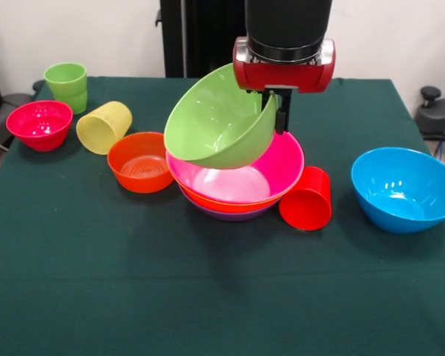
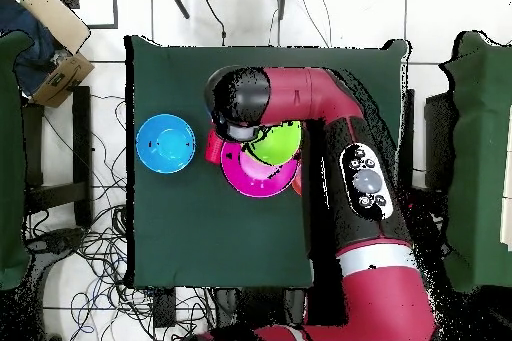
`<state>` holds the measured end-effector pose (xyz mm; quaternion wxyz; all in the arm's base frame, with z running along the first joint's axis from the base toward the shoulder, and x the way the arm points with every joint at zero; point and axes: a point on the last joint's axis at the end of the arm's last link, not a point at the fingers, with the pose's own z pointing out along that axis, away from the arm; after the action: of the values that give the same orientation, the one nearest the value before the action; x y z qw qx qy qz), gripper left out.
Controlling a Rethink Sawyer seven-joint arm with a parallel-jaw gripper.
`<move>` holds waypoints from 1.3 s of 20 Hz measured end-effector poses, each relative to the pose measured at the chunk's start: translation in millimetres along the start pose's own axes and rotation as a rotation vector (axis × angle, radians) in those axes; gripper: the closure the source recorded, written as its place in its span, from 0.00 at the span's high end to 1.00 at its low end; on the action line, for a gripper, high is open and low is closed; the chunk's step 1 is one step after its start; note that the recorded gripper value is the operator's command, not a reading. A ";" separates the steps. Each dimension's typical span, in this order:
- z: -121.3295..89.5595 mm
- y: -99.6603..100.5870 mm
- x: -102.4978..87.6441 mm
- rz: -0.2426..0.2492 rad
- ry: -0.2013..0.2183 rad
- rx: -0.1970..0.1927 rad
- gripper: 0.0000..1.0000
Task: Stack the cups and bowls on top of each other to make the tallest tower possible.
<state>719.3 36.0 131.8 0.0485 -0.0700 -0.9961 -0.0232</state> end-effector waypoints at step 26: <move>-4.3 -28.7 -2.5 0.039 -0.001 -0.007 0.00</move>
<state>718.1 7.0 134.7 0.0482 -0.0893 -0.9945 -0.0258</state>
